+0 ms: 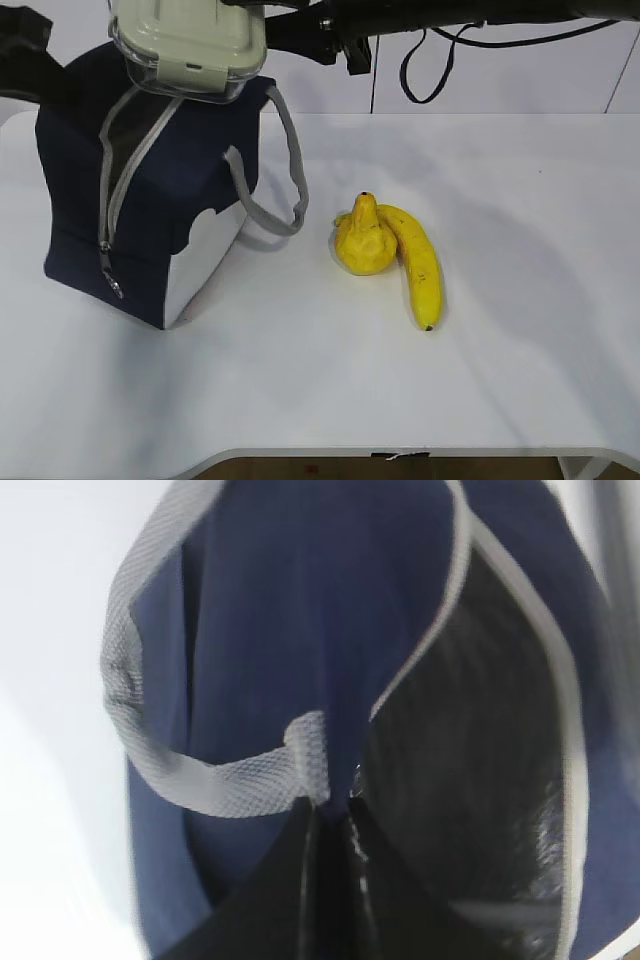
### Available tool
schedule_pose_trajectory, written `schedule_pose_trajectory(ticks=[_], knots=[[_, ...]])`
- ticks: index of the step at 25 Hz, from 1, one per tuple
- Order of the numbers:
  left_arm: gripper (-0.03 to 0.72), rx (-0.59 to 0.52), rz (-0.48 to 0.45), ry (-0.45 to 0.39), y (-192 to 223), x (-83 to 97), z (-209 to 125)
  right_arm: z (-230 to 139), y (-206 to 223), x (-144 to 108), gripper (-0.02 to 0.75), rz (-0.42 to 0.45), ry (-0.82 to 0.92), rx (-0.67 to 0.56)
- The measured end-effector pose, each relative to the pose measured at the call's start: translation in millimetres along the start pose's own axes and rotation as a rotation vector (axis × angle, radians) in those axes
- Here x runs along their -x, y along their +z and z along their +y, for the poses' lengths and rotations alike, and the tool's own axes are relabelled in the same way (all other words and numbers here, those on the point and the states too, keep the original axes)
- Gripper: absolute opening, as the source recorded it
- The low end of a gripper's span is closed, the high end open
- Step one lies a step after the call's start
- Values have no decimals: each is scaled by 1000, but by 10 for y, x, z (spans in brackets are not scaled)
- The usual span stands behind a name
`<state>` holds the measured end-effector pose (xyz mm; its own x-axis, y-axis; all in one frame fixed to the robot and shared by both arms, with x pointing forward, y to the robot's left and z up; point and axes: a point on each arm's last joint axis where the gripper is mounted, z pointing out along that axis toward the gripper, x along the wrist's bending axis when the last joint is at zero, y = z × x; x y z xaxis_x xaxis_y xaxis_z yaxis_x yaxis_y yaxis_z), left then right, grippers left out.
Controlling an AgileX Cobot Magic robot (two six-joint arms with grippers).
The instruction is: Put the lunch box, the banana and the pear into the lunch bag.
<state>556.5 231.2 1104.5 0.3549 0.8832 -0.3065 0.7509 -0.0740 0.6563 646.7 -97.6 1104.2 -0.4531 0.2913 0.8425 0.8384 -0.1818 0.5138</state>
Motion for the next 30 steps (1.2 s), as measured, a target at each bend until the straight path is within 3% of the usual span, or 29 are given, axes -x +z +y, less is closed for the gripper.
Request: schedule_pose_trajectory(ticks=[10,17,25,30], knots=[[-1,63,-27,11,-98,68,160,-113,164,526,364,-144,1,-64],[-1,62,-68,-30,-20,69,167,-185,266,846,364,-192,69,-70],[-1,78,-81,-64,70,39,189,-324,365,1128,363,-193,165,-122],[-1,25,-109,-48,214,62,149,-297,408,1113,363,-155,214,-68]])
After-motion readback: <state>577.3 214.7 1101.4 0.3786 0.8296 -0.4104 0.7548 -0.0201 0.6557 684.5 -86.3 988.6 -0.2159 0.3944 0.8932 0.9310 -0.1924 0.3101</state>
